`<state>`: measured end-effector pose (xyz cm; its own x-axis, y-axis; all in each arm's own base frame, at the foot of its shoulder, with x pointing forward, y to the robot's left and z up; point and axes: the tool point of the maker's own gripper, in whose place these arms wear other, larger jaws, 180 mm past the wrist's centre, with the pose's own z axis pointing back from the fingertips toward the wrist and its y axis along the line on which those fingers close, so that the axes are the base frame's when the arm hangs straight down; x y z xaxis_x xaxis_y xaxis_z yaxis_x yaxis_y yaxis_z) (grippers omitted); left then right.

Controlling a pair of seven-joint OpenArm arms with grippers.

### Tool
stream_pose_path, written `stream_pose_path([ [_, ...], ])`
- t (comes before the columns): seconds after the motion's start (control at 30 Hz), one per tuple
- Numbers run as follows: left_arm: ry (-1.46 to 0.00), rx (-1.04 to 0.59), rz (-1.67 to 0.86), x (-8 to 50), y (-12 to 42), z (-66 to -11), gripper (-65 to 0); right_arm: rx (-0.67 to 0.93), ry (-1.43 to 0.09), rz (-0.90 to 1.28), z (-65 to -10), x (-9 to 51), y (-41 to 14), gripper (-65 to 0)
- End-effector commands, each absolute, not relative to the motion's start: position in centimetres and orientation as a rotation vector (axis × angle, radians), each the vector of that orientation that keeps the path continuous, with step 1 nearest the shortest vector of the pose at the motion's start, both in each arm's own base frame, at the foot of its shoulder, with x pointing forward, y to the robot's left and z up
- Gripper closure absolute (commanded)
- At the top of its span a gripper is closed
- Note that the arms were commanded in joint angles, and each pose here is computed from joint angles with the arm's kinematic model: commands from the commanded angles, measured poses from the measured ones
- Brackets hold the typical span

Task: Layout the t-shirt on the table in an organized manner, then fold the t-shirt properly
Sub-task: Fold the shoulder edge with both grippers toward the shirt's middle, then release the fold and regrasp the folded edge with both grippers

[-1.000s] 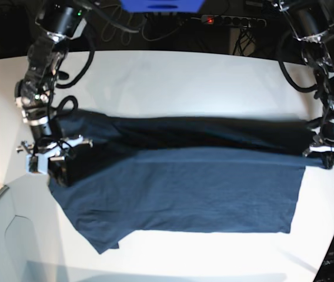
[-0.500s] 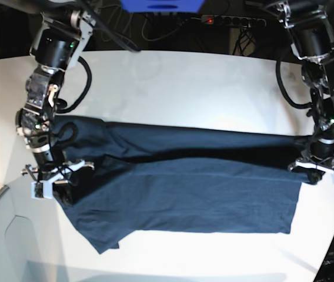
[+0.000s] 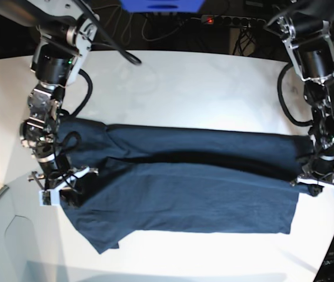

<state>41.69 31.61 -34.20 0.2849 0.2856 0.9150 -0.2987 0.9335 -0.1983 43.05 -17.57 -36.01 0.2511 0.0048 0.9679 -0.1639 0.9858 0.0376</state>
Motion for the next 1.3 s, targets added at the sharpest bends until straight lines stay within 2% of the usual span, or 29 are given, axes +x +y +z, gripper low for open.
stream_pose_path([
  [0.0, -1.311, 0.020, 0.383, 43.2, 32.3, -31.0, -0.4, 0.146, -1.381, 0.114, -34.0, 44.0, -17.7, 0.0],
  [0.4, -1.303, 0.023, 0.388, 43.0, 32.5, -31.4, -0.5, 0.134, -1.347, 0.133, -35.1, 43.3, -17.5, -0.4],
  [0.57, -1.233, 0.014, 0.415, 42.5, 32.6, -34.1, -0.5, 0.101, -1.318, 0.184, -35.6, 43.3, -17.2, -10.1],
  [0.8, -1.181, 0.033, 0.425, 41.9, 33.9, -35.7, -1.9, 0.089, -1.297, 0.220, -35.6, 44.5, -16.9, -14.3],
  [0.87, -1.179, 0.034, 0.443, 42.3, 34.2, -35.7, -7.7, 0.083, -1.298, 0.217, -35.6, 44.5, -17.2, -17.2],
  [1.0, -1.158, 0.044, 0.444, 42.3, 35.1, -36.1, -25.5, 0.074, -1.286, 0.218, -36.1, 43.7, -17.5, -25.2],
  [1.13, -1.168, 0.042, 0.444, 42.3, 35.2, -35.8, -40.1, 0.010, -1.291, 0.244, -35.9, 41.5, -18.9, -32.1],
  [1.2, -1.181, 0.047, 0.445, 42.3, 35.5, -35.3, -44.8, -0.020, -1.301, 0.256, -35.4, 40.4, -19.4, -34.4],
  [1.27, -1.161, 0.060, 0.433, 41.0, 35.5, -36.2, -45.5, -0.036, -1.295, 0.260, -35.6, 39.0, -19.5, -35.7],
])
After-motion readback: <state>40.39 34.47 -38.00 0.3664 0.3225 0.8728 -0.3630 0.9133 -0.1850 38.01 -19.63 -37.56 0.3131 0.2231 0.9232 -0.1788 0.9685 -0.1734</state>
